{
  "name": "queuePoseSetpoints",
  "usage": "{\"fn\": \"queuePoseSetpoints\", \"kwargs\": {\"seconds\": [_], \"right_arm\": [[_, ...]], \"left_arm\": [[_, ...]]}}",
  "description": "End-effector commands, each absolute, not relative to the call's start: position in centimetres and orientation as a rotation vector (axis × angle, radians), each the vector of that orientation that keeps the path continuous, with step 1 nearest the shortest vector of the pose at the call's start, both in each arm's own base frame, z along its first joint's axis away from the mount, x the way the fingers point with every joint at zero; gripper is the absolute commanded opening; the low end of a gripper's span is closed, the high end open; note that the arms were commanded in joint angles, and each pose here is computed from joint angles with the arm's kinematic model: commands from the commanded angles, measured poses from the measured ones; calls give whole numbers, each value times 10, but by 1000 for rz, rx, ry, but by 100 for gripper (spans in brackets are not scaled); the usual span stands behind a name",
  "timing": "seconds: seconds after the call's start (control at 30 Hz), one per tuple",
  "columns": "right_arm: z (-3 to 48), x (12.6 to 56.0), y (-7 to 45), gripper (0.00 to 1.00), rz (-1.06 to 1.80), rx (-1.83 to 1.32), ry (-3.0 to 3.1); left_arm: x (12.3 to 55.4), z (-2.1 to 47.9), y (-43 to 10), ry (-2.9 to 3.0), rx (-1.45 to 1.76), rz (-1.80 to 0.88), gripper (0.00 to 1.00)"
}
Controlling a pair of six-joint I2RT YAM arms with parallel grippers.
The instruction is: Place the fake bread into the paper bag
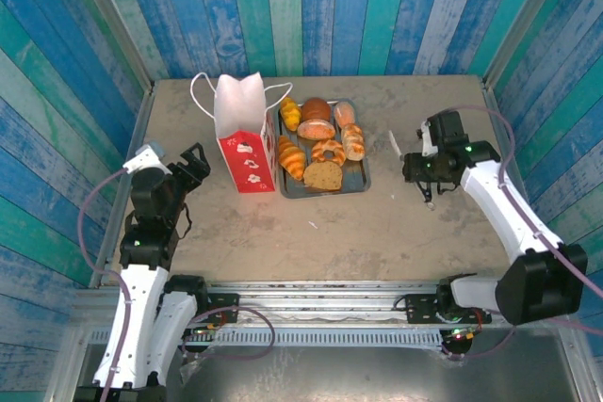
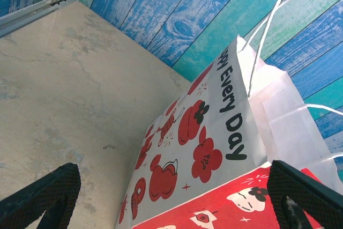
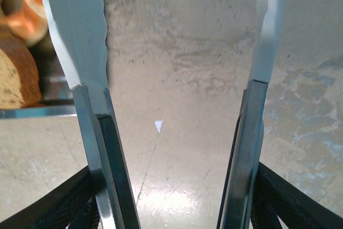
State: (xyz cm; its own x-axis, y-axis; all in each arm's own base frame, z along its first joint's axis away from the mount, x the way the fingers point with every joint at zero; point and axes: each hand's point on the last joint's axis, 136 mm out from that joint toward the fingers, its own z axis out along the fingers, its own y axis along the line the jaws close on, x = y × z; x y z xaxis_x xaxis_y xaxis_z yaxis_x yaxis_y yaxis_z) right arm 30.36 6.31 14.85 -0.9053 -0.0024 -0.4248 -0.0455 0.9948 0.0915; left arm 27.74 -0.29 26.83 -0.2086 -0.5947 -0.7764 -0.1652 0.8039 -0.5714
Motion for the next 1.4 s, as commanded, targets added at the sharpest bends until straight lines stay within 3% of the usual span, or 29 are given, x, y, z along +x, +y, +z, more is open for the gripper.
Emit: {"fn": "queuePoseSetpoints", "kwargs": {"seconds": [0.0, 0.6, 0.9, 1.1, 1.37], "right_arm": [[144, 302, 63, 70, 126, -110, 2758], [149, 310, 54, 72, 44, -123, 2779], [178, 309, 70, 71, 168, -180, 2714], [191, 300, 82, 69, 251, -218, 2708], [194, 304, 115, 69, 202, -365, 2729]], "left_arm": [[276, 271, -5, 1772, -578, -447, 94], [279, 274, -10, 1787, -552, -471, 94], [277, 311, -18, 1785, -464, -482, 94], [303, 325, -37, 1890, -364, -522, 94], [347, 289, -39, 2001, -372, -496, 94]]}}
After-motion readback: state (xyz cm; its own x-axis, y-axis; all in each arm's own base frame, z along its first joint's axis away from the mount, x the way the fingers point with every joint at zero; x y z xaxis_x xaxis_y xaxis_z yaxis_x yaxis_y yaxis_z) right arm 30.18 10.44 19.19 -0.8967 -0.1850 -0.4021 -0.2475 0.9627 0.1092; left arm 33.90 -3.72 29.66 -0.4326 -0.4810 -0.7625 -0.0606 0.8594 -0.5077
